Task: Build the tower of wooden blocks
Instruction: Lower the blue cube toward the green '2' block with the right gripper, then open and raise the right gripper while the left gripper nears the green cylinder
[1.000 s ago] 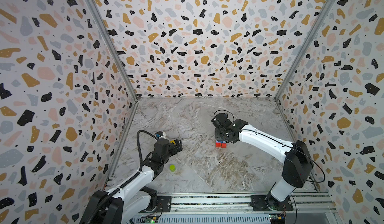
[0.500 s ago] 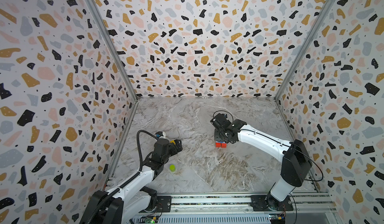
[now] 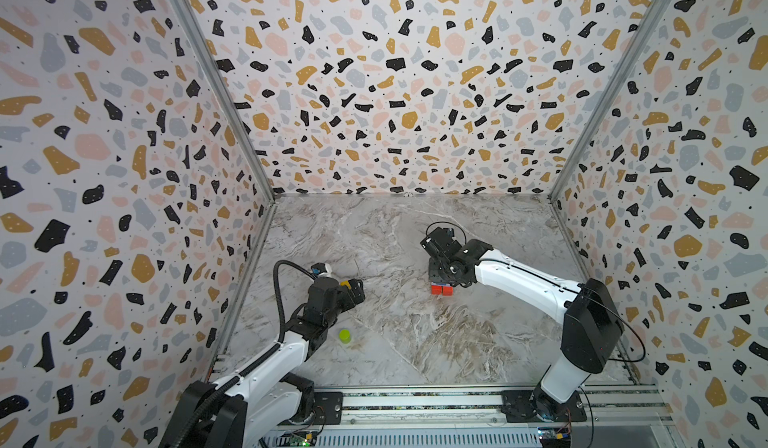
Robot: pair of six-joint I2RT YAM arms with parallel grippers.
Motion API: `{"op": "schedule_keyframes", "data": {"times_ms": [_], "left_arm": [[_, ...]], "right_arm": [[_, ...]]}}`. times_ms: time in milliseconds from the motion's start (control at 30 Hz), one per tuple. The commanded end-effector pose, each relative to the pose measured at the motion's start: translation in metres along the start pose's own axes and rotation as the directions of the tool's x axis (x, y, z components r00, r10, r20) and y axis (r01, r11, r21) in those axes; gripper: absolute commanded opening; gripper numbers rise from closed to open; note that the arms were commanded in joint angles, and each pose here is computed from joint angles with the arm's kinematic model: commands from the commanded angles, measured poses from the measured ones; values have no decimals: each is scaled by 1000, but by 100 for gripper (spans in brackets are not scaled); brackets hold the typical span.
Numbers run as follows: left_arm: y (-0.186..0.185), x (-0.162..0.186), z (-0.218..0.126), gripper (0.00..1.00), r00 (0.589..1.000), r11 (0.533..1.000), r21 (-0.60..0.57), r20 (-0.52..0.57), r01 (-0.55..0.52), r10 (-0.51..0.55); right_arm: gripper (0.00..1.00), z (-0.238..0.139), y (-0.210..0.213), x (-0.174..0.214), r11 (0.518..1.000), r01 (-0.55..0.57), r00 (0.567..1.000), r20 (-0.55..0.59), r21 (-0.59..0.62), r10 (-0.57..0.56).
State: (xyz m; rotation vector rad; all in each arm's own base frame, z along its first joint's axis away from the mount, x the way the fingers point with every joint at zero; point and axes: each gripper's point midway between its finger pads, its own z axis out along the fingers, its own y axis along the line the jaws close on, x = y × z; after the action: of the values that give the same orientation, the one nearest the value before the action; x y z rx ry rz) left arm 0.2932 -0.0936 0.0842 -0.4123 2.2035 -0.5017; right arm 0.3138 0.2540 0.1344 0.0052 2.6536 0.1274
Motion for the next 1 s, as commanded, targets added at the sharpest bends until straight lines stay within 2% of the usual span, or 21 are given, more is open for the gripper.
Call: {"op": "schedule_keyframes", "data": {"times_ms": [0,400,667,833,967], "left_arm": [[-4,-4,0,100,1000,1000,11,21,-18,18],[-8,-10,-2,100,1000,1000,4,12,-29,29],[-18,-26,-19,100,999,999,-6,8,-39,39],[-30,-22,-24,88,995,999,12,-84,-52,53],[-20,-19,-30,81,991,996,-47,-118,-70,64]], "right_arm": [[36,-1,-6,2,1000,14,1000,-7,14,-14],[47,-14,-7,-2,1000,16,1000,13,2,-16],[49,-46,-5,-21,998,36,994,105,-59,-30],[49,-66,-3,-37,989,66,983,177,-134,-42],[47,-74,-5,-46,972,93,974,221,-216,-44]]}}
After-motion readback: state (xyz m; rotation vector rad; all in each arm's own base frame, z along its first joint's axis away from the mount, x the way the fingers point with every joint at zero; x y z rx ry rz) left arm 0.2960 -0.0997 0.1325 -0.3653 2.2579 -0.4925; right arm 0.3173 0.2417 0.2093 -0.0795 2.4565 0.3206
